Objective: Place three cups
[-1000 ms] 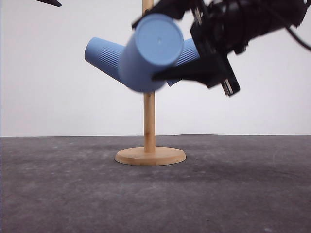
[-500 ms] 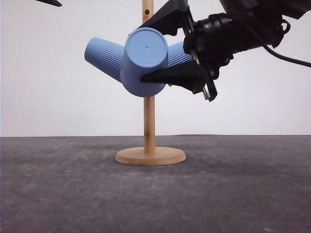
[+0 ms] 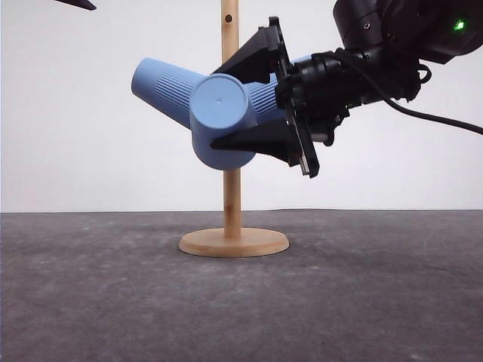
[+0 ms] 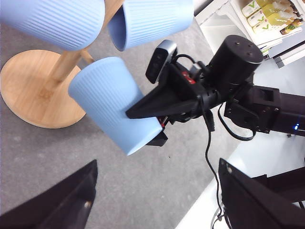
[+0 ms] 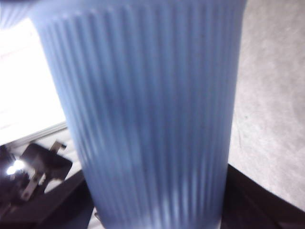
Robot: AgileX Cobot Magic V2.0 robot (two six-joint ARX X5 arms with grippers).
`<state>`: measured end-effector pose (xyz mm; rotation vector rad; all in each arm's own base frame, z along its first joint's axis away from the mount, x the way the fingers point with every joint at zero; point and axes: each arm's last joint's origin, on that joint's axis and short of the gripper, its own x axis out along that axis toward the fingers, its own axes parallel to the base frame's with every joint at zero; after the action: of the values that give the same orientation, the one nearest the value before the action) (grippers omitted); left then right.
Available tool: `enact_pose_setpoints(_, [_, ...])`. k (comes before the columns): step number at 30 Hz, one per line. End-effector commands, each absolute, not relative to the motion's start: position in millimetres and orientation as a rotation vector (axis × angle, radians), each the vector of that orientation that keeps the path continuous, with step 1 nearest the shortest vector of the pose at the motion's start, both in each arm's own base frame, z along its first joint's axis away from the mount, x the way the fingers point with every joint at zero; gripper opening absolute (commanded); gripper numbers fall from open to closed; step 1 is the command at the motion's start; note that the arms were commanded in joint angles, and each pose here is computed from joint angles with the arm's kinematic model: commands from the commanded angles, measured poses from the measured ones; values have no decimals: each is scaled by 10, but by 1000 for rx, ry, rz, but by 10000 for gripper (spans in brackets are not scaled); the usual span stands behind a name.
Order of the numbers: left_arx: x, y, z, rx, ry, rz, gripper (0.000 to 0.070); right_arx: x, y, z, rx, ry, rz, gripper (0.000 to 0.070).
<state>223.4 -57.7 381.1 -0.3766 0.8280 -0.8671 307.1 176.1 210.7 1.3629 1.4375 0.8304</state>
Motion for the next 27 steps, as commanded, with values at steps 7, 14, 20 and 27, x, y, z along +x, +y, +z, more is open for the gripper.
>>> enact_pose_setpoints(7, [2235, -580, 3887, -353, 793, -881, 486, 3101, 1755, 2166, 1359, 1397, 864, 460])
enact_pose_setpoints(14, [2235, -580, 3887, -353, 794, -881, 486, 3109, 1760, 2198, 1360, 1370, 889, 495])
enact_pose_setpoints(20, [2235, -580, 3887, -353, 793, -881, 486, 3113, 1759, 2197, 1363, 1362, 881, 502])
enact_pose_setpoints(27, [2235, -580, 3887, -353, 793, -881, 486, 3113, 1760, 2203, 1360, 1356, 887, 513])
